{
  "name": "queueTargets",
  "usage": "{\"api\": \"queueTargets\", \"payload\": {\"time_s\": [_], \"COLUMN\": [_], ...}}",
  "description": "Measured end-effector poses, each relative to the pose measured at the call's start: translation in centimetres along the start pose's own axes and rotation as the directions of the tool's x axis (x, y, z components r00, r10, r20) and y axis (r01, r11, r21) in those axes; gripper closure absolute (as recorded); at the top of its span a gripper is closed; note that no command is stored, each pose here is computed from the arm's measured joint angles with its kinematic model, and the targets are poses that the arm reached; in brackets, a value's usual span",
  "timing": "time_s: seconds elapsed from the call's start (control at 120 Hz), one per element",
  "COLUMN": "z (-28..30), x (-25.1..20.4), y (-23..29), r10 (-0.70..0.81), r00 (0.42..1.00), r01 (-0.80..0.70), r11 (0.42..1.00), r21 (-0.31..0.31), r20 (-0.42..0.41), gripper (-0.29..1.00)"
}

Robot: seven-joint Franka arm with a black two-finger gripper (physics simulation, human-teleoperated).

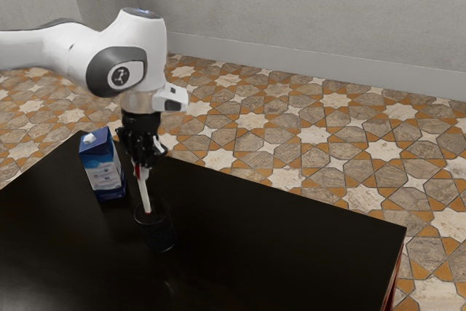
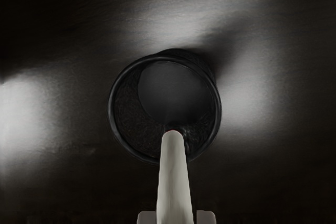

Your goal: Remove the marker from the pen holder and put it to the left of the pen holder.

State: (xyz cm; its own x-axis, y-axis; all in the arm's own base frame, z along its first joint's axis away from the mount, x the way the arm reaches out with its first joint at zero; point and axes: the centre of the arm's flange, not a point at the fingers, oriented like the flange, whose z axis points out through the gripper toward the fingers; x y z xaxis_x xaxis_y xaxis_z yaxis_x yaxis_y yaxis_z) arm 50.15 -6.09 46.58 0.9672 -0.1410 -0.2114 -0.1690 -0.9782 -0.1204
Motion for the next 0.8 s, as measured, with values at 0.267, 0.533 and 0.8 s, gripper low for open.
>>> {"api": "queueTargets", "payload": {"time_s": [0.267, 0.533, 0.8], "z": [7.6, 19.0, 21.6], "x": [-1.7, -4.3, -0.7], "y": [-2.5, -6.2, -6.5], "r10": [-0.136, -0.249, -0.304], "r00": [0.83, 0.581, 0.557], "r01": [0.141, 0.26, 0.286], "r11": [0.99, 0.959, 0.944], "r21": [0.033, 0.113, 0.165], "r20": [0.542, 0.775, 0.773], "gripper": [0.78, 0.78, 0.69]}}
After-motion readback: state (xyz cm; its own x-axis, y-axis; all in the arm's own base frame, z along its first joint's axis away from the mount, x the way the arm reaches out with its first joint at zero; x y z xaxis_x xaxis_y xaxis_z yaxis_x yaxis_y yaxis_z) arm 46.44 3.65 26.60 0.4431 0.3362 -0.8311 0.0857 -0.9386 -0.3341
